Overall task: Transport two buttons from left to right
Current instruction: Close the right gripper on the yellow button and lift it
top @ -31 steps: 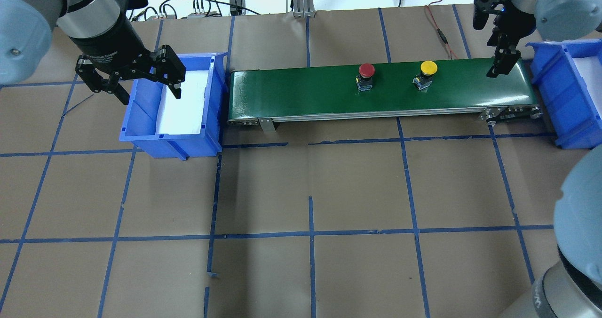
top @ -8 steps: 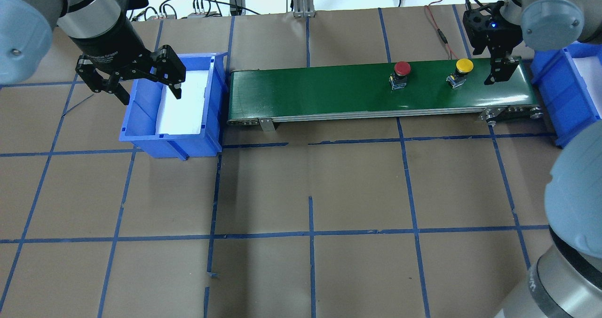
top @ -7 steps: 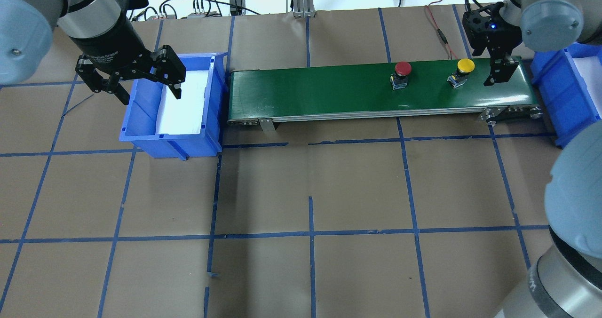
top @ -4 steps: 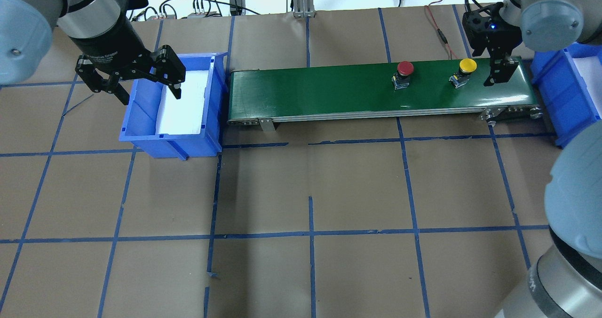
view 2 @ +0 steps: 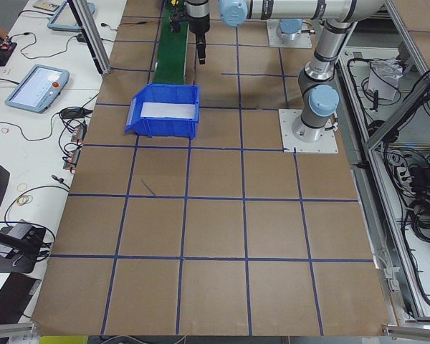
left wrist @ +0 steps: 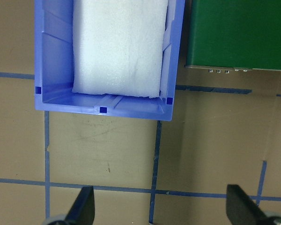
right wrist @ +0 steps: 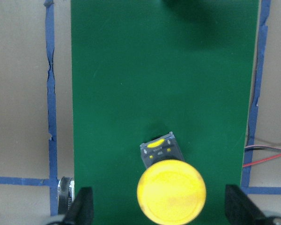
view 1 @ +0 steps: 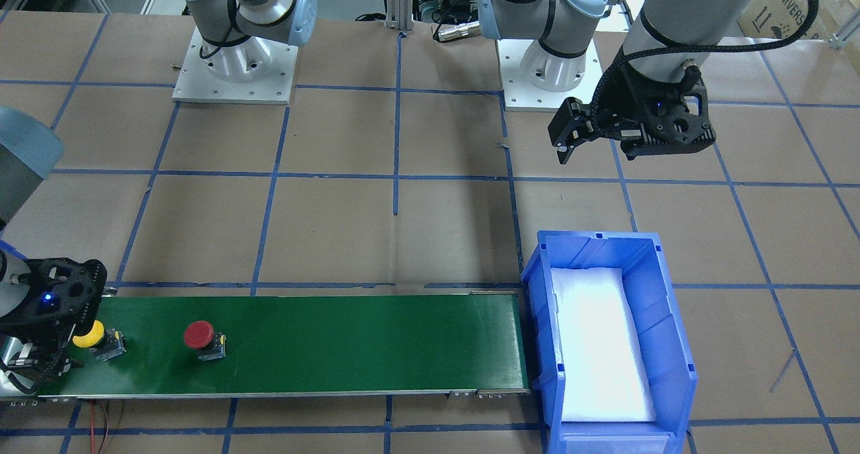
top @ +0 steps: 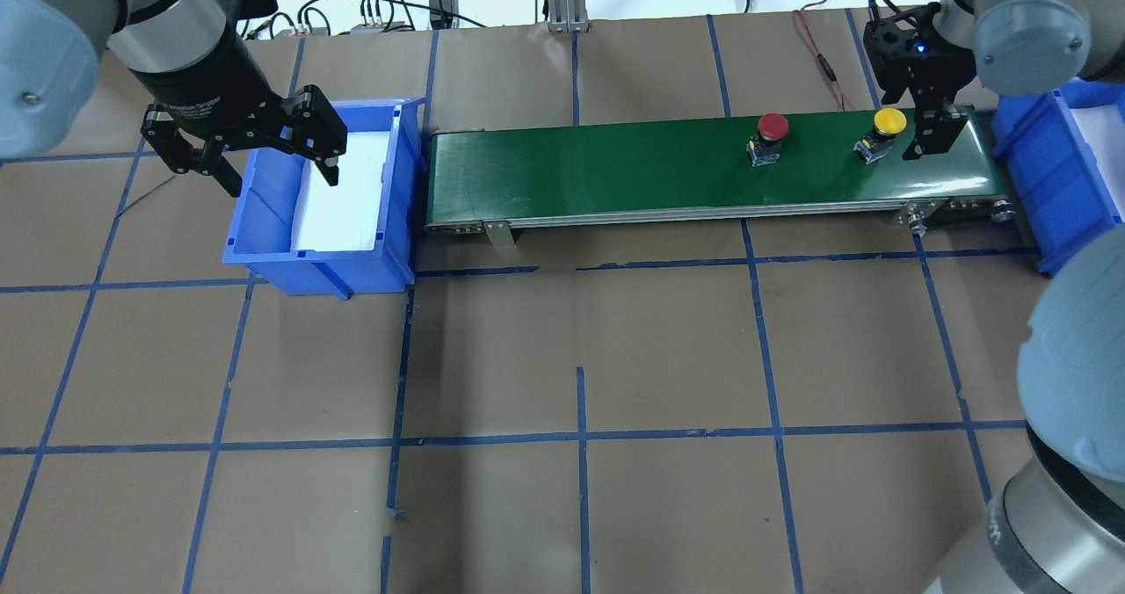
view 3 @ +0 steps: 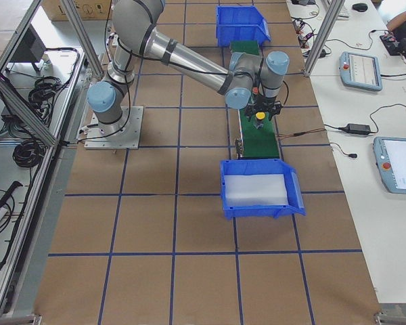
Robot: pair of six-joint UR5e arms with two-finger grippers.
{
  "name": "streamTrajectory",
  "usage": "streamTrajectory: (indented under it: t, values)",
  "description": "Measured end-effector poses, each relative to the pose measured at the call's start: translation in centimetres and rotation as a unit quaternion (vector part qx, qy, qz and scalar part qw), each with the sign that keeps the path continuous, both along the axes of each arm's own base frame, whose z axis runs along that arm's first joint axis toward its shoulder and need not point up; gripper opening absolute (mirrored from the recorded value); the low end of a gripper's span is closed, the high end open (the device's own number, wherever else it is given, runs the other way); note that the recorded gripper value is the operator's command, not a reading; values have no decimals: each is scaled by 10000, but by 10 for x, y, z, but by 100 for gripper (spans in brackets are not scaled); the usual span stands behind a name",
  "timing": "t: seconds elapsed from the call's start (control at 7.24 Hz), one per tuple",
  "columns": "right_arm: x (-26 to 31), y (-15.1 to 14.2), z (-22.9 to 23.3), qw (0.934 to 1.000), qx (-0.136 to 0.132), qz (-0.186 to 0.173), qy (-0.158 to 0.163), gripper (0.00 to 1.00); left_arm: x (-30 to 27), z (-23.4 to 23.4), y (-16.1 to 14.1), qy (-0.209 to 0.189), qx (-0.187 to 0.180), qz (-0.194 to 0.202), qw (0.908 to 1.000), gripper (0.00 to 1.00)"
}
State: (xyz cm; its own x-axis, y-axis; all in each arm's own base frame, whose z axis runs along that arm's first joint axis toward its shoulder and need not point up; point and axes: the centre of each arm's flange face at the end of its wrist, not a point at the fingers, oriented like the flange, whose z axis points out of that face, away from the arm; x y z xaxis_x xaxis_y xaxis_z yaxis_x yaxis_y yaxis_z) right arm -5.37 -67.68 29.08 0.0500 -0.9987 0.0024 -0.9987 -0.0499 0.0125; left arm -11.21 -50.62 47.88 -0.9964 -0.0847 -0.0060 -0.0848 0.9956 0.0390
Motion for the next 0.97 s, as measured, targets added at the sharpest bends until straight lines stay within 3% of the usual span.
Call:
streamTrajectory:
  t: [0.28, 0.69, 0.97]
  values:
    - [-1, -1, -2, 10000, -3, 3, 21, 92, 0, 0, 0, -2, -2, 0, 10000, 100]
    - [-2, -1, -3, 10000, 3, 14, 87, 26, 0, 0, 0, -4, 0, -3, 10000, 100]
    - [-6, -1, -1, 9997, 16, 12, 239, 14, 0, 0, 0, -4, 0, -6, 10000, 100]
